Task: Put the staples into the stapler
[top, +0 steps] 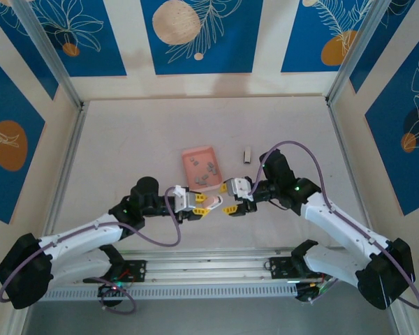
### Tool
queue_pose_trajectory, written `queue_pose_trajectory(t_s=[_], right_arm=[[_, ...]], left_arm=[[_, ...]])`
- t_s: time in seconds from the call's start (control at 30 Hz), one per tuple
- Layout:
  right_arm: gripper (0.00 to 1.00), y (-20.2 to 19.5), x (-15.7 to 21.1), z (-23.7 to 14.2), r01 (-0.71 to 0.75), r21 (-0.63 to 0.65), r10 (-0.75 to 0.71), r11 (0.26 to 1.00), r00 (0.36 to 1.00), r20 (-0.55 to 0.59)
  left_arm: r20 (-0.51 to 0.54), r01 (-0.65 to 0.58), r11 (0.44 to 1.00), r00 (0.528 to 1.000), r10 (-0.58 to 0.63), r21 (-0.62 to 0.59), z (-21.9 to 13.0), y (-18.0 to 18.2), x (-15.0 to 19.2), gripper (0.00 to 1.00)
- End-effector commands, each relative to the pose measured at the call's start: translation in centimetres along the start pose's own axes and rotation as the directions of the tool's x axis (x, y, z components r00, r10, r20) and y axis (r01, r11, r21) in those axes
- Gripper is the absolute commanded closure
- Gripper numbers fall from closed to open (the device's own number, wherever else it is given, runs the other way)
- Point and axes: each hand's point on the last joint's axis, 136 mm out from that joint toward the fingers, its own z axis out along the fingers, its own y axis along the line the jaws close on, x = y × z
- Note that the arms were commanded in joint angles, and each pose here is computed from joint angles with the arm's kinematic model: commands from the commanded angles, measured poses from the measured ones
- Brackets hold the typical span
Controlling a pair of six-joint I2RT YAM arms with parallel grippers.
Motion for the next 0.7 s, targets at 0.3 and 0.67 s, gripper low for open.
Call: queue_pose_trajectory(t_s=[0.3,0.67], right_arm=[[0.58,0.67,-1.48,0.03,0.019,-0.083,-0.013,0.996,0.997,0.072],[0.59,0.7,-1.4,0.08,-0.007,-0.116,0.015,0.993,0.998,0.066]], left_arm=[[0.065,-0.044,0.998,0.997,0.042,0.04,0.43,0.1,-1.95,1.0],[0.08,-0.056,0.997,0.995,0.053,0.045,0.41,-0.02,-2.22,1.0]])
